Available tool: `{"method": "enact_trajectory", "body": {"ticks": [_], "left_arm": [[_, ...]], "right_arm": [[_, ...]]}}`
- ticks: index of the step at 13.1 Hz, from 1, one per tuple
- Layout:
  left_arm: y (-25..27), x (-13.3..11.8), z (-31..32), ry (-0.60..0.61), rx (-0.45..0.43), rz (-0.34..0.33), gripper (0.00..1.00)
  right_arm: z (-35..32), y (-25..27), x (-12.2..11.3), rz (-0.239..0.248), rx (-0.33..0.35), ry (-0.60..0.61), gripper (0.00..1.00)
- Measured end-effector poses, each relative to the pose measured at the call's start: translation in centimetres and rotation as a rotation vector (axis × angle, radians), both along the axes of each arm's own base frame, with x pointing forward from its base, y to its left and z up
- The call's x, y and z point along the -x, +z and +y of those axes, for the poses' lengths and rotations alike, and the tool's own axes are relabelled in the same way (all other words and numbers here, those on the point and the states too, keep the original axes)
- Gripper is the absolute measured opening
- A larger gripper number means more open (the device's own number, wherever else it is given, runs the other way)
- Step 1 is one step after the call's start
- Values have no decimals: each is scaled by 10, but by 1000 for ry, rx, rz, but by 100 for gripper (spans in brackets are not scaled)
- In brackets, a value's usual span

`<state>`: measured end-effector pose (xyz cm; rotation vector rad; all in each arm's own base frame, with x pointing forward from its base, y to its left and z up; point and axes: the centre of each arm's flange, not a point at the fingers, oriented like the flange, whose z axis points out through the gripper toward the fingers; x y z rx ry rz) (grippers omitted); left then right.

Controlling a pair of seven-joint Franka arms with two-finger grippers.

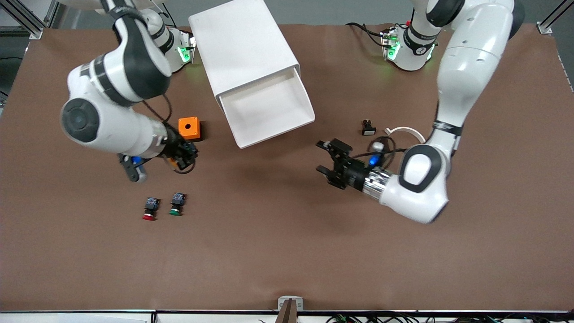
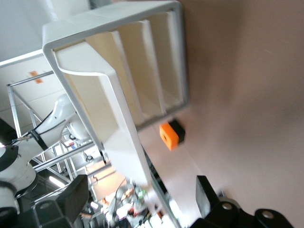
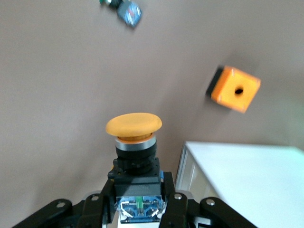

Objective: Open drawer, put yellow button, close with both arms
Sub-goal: 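Carry the yellow button into the drawer while the left gripper withdraws, then open the right gripper to drop the yellow button into the drawer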

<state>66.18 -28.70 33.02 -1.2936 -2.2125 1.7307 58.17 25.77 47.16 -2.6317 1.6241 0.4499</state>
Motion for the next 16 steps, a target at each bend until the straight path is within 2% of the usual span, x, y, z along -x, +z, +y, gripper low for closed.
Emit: {"method": "enact_trajectory", "body": {"ticks": [3,6,10,13,14,16], "left_arm": [[27,-31,87,-1,107,-239,100],[11,-34,134,-160,108,-459,100],[-14,-27,149,-433,-9,-597,100],[-17,-23,137,-652,-85,-683,100],[-7,-24,123,-691,-92,-736,100],[27,-23,103,-812,-39,-886,100]], "right_arm": [[76,9,38,-6,28,-120,41],[132,-9,71,-24,38,-206,41],[179,-39,109,-44,39,-269,41],[192,-46,118,-61,26,-299,41],[193,-48,118,-65,23,-305,41],[193,-49,117,-67,22,-310,44]]}}
